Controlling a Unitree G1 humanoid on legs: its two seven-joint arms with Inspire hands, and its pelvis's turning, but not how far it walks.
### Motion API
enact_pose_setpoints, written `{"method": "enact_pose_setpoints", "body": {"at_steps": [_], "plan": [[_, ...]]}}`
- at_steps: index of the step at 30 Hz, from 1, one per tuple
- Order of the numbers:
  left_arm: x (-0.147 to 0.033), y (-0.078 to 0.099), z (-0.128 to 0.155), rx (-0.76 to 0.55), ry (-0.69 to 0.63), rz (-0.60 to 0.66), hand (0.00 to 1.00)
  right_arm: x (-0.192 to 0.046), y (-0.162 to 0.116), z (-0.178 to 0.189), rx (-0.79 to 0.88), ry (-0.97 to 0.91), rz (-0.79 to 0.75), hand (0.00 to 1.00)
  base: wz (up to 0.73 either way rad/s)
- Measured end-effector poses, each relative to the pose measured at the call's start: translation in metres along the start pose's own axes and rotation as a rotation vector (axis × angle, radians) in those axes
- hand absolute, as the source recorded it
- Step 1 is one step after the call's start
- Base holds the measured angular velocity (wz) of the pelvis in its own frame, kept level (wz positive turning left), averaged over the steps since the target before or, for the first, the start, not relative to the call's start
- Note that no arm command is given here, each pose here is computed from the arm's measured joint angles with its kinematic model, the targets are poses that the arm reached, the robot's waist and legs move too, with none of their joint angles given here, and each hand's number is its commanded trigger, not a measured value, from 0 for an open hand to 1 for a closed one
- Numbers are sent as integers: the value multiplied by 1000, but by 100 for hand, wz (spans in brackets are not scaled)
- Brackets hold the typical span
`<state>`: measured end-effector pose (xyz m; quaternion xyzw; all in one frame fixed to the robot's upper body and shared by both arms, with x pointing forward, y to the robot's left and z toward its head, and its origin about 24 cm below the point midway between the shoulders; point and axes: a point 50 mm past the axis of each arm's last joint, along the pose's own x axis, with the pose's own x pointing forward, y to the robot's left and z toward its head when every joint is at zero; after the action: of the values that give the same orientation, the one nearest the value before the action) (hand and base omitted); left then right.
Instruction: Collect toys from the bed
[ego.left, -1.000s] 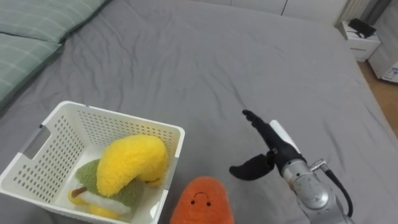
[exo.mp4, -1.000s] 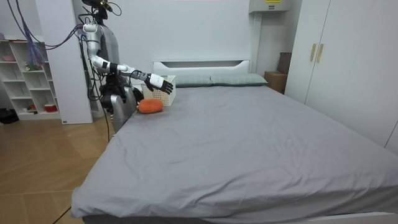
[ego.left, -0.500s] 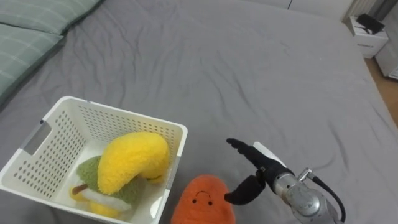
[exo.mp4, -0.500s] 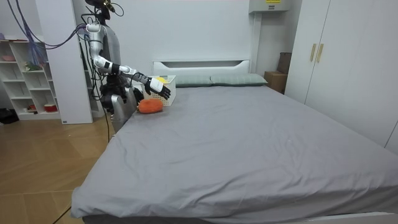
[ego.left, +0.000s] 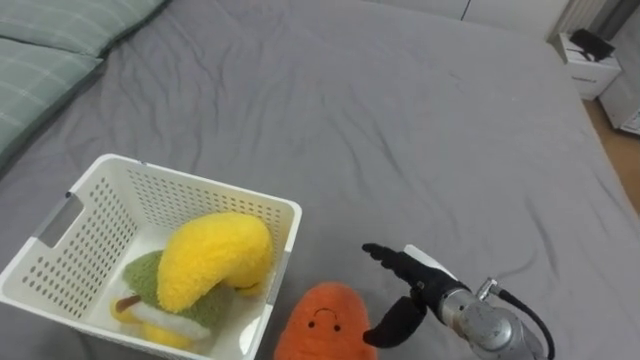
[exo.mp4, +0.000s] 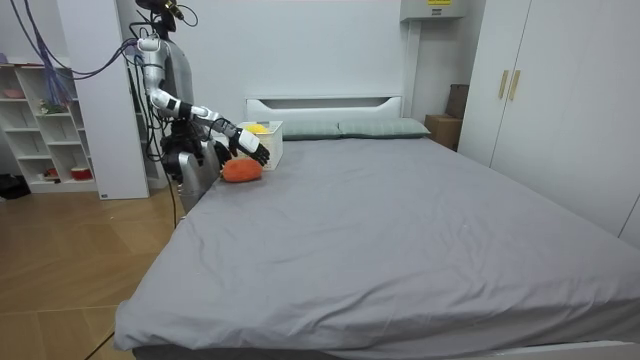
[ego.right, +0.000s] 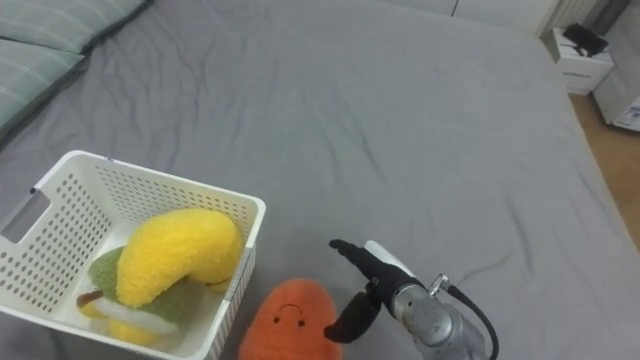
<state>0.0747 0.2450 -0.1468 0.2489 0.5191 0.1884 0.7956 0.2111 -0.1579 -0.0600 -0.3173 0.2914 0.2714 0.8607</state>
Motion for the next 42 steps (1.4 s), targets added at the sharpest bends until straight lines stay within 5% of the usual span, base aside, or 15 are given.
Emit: {"method": "enact_pose_setpoints", "body": {"at_steps": [26, 29, 31, 33, 42], "plan": [[-1, -7, 18, 69, -102, -4, 0, 29, 26, 14, -88, 34, 38, 0, 4], [-3, -11, 19, 81, -111, -20, 0, 32, 25, 16, -70, 19, 12, 25, 0], [-4, -12, 17, 80, -105, -23, 0, 34, 24, 15, -67, 19, 0, 82, 7], [-4, -13, 17, 81, -107, -21, 0, 35, 22, 16, -59, 16, -9, 95, 4], [-7, -19, 16, 88, -111, -39, 0, 40, 21, 2, -26, 56, -68, 100, 6]]}}
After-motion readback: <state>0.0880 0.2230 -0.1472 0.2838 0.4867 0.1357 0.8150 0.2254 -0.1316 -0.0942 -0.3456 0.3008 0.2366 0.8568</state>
